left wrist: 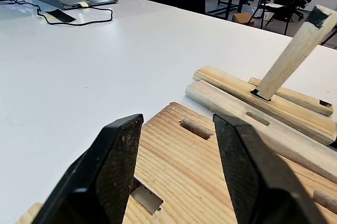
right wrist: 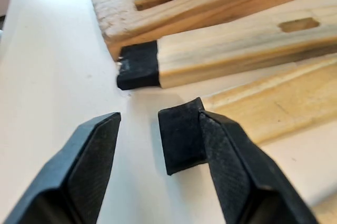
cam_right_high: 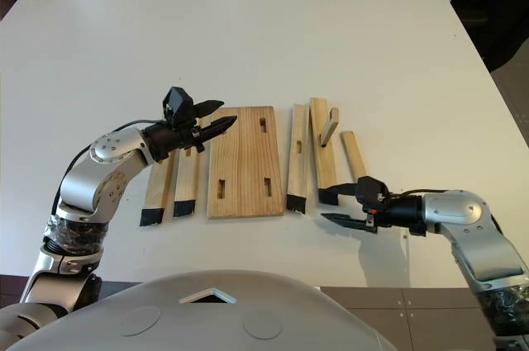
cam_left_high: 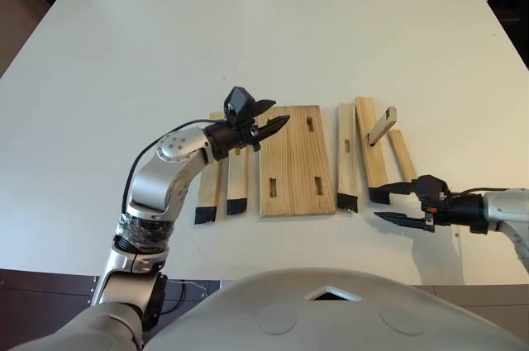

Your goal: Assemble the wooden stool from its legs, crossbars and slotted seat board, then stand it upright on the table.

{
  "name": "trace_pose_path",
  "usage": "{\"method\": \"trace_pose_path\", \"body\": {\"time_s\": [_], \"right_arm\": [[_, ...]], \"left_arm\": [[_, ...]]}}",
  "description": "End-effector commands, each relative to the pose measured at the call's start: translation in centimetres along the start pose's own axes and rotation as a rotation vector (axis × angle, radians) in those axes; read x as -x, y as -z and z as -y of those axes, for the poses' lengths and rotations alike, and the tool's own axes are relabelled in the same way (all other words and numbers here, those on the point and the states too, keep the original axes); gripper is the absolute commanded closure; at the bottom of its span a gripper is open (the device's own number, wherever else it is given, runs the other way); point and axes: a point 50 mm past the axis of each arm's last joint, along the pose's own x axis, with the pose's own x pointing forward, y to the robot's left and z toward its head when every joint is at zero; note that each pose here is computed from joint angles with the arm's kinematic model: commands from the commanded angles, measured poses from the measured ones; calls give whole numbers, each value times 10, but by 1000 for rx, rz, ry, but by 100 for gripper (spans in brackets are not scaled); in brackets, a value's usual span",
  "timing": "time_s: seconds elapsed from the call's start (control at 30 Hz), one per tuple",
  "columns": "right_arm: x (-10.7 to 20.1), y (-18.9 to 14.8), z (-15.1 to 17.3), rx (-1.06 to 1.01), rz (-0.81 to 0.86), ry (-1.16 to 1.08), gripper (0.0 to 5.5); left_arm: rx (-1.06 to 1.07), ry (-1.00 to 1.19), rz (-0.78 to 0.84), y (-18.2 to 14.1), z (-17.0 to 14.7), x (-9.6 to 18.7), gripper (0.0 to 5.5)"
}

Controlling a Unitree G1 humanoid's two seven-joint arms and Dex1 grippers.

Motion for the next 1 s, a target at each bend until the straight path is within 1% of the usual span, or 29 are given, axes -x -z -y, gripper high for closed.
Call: {"method": "trace_pose_path", "body": {"time_s": [0.03,0.17,0.27,0.4,0.47,0.6,0.67,0.7,0.83,1.0], "right_arm": [[24,-4,11,21,-73,19,276],[34,-38,15,-4,103,35,276],[26,-49,14,-2,138,93,276],[3,-38,15,-40,116,218,276],[-4,-29,15,-58,95,251,276],[-14,-24,13,-118,111,301,276],[-15,-23,13,-131,116,321,245],[-15,-22,13,-137,117,330,243],[-17,-19,16,-159,103,398,182],[-17,-11,23,-199,86,464,182]], "left_arm": [[14,-42,3,5,5,4,303],[32,-74,13,7,8,5,303],[41,-92,16,10,9,6,303],[41,-97,19,10,9,3,303],[38,-95,22,9,9,1,303],[29,-96,5,13,9,1,303],[31,-100,4,15,10,1,303],[32,-103,4,15,11,1,303],[36,-111,4,17,12,1,303],[35,-113,4,18,12,0,303]]}}
